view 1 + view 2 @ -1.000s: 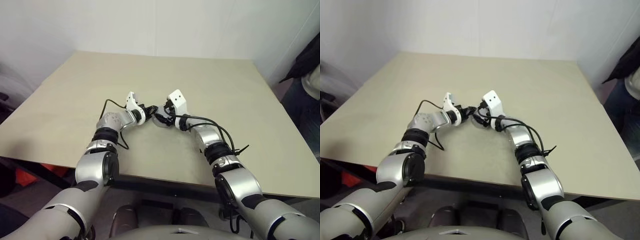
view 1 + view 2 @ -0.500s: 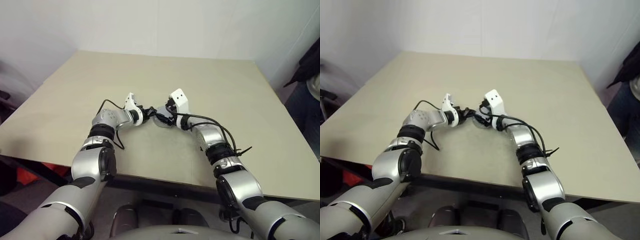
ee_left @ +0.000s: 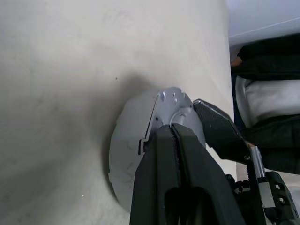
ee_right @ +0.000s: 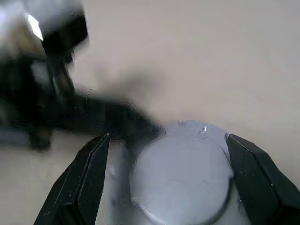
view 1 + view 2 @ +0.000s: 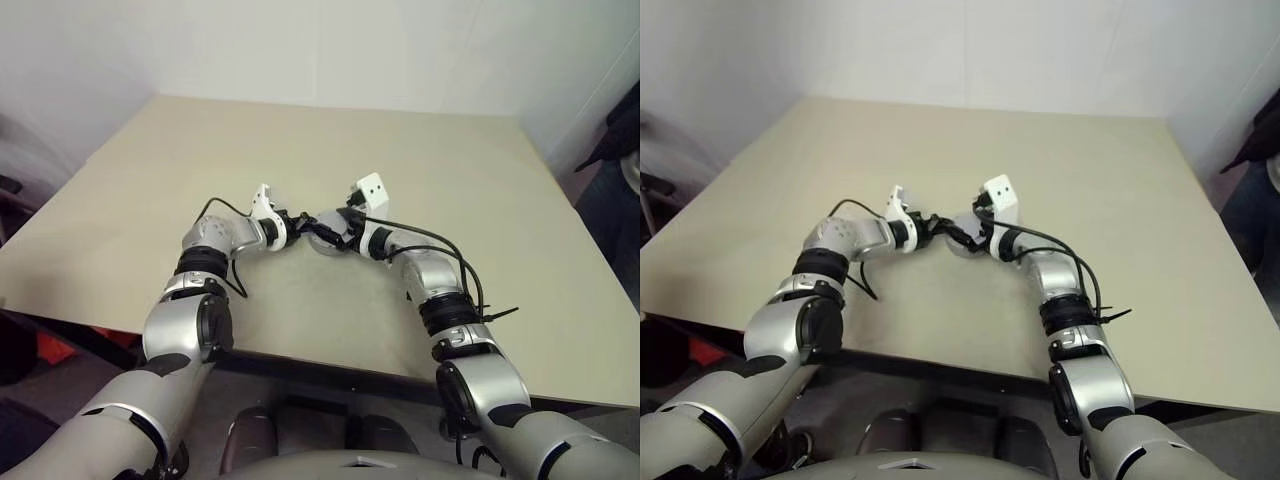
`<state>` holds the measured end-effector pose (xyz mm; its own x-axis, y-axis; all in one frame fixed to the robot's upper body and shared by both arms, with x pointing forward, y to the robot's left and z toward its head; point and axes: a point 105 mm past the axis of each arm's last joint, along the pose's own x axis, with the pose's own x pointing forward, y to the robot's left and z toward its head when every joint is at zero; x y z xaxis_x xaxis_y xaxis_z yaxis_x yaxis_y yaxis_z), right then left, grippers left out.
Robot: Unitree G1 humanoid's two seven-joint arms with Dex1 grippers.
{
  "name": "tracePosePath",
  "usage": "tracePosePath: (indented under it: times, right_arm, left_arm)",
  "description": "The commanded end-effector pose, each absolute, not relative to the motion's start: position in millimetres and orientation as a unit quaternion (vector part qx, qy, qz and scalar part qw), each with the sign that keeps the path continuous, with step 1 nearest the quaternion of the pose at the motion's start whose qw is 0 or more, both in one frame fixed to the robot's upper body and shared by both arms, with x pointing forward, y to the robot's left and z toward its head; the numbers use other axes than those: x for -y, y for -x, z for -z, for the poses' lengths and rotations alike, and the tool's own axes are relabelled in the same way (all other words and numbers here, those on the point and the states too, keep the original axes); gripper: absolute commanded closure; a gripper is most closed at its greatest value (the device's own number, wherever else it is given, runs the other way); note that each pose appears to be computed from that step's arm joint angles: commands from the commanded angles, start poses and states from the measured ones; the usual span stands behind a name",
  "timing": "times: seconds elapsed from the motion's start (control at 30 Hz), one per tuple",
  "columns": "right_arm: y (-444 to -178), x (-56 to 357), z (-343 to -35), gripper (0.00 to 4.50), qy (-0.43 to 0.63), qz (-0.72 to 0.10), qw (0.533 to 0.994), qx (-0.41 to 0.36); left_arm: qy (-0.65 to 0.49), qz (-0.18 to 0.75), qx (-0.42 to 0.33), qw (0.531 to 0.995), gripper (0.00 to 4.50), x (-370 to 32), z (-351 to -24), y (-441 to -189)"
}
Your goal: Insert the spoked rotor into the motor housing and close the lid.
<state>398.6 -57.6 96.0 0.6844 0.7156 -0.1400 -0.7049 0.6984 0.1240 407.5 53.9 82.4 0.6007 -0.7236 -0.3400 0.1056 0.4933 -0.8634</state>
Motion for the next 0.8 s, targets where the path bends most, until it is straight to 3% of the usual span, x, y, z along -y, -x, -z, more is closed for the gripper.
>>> tracePosePath:
  times: [0.03,0.2,0.4,0.6,0.8]
  right_arm:
    - [-399,54,-143,0.01,-0.069,-0.409,0.910,-0.023]
    - [-407,75,-163,0.01,-0.156,-0.379,0.912,-0.034]
    - [-425,124,-129,0.01,-0.250,-0.257,0.918,-0.168]
    - [-401,150,-80,0.01,-0.314,-0.209,0.864,-0.333]
    - [-379,133,-67,0.01,-0.322,-0.244,0.833,-0.378]
  left_arm:
    - [0.423,0.278,-0.378,0.775,4.50,-43,-80,-402]
    - [0.423,0.283,-0.378,0.773,4.50,-40,-81,-401]
    - [0.421,0.285,-0.375,0.776,4.50,-40,-81,-401]
    - [0.420,0.285,-0.372,0.777,4.50,-41,-81,-401]
    - [0.419,0.284,-0.371,0.779,4.50,-41,-79,-401]
